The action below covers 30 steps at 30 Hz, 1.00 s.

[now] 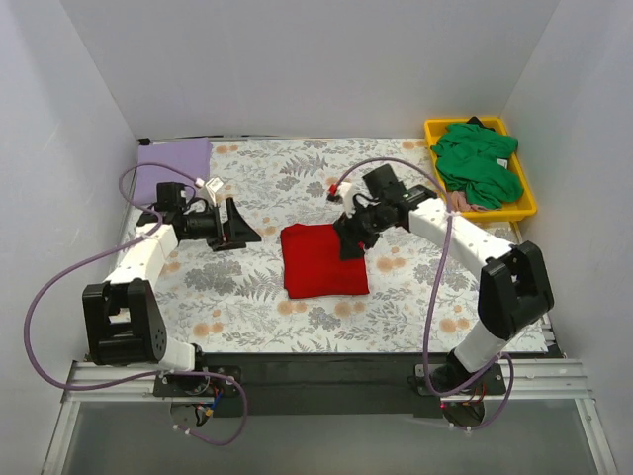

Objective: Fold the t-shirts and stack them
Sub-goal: Neatly place the folded tshirt to the corner

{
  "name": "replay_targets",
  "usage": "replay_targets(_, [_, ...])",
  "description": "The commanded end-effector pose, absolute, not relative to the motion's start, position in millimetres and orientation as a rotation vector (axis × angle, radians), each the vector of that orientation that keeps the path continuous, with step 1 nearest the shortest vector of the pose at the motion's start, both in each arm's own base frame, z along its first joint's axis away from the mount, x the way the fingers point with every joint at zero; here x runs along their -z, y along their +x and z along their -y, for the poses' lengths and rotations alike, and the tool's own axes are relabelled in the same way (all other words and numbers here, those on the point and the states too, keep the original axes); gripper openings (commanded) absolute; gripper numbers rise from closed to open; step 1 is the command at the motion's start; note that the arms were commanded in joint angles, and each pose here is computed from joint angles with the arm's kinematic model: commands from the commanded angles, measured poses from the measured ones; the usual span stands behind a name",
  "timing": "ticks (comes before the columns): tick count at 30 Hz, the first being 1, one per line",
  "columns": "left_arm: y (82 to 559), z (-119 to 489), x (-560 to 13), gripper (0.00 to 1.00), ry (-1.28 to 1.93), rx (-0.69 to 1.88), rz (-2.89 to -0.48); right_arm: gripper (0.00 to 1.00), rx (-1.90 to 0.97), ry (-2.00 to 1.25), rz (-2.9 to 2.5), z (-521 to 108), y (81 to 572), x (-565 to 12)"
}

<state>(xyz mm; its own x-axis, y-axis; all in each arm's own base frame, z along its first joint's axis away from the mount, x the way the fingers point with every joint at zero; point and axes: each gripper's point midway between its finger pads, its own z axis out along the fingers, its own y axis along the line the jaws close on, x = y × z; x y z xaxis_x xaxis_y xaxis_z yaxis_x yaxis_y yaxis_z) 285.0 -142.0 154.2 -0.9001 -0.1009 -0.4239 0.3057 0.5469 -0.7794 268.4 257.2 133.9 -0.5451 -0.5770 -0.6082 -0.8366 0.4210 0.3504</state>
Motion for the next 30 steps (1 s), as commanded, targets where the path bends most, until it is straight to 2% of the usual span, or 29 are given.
replay_targets(1, [300, 109, -140, 0.84, -0.143, 1.193, -2.485, 0.66, -0.541, -1.366, -2.168, -276, 280, -130])
replay_targets(6, [307, 82, -126, 0.84, -0.250, 1.096, -2.519, 0.59, -0.357, -1.548, -2.094, -319, 253, -106])
replay_targets(11, [308, 66, -100, 0.84, -0.440, 0.935, -2.577, 0.52, -0.351, -1.686, -2.041, -360, 219, -86])
replay_targets(21, [309, 69, -90, 0.85, -0.487, 0.979, -2.597, 0.50, -0.395, -1.761, -1.985, -404, 206, -78])
replay_targets(30, [310, 69, -86, 0.86, -0.490, 0.978, -2.605, 0.46, -0.413, -1.825, -2.037, -408, 195, -45])
